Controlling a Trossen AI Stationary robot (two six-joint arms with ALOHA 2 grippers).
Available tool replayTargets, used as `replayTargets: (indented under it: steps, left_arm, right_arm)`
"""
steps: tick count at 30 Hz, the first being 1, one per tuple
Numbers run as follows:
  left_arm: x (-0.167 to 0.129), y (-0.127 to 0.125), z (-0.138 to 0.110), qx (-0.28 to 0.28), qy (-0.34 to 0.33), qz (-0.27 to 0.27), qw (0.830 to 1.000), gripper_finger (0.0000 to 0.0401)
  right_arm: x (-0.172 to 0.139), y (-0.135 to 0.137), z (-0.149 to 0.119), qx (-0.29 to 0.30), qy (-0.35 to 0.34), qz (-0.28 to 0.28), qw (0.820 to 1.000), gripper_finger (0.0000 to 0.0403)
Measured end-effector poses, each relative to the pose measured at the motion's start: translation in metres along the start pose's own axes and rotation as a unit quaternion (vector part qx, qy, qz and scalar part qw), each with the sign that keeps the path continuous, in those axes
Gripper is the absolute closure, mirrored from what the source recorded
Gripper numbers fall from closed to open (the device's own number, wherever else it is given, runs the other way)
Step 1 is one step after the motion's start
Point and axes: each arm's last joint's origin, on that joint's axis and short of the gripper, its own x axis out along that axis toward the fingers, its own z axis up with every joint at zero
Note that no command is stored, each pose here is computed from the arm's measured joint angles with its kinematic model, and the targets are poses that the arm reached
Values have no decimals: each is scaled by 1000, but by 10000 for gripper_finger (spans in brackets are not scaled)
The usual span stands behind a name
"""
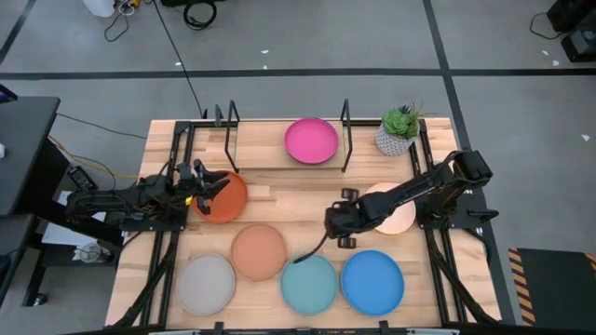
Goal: Place and stack plates onto a shelf
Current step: Put the light orange plate on the shelf
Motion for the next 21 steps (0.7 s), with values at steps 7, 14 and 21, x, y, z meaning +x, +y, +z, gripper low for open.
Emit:
replayTargets:
  steps: [7,14,21]
  left_arm:
    - [0,-1,1,6,-1,-16,1000,266]
    - [0,-1,0,10,5,-15,1000,266]
    - [0,-1,-1,46,9,-14,999,266]
  right_arm:
    - [-3,-6,-22,73,114,-28,990,298]
    - [-4,-4,-25,116,145,0,983,298]
    - [7,-8,-34,157,177,13,972,298]
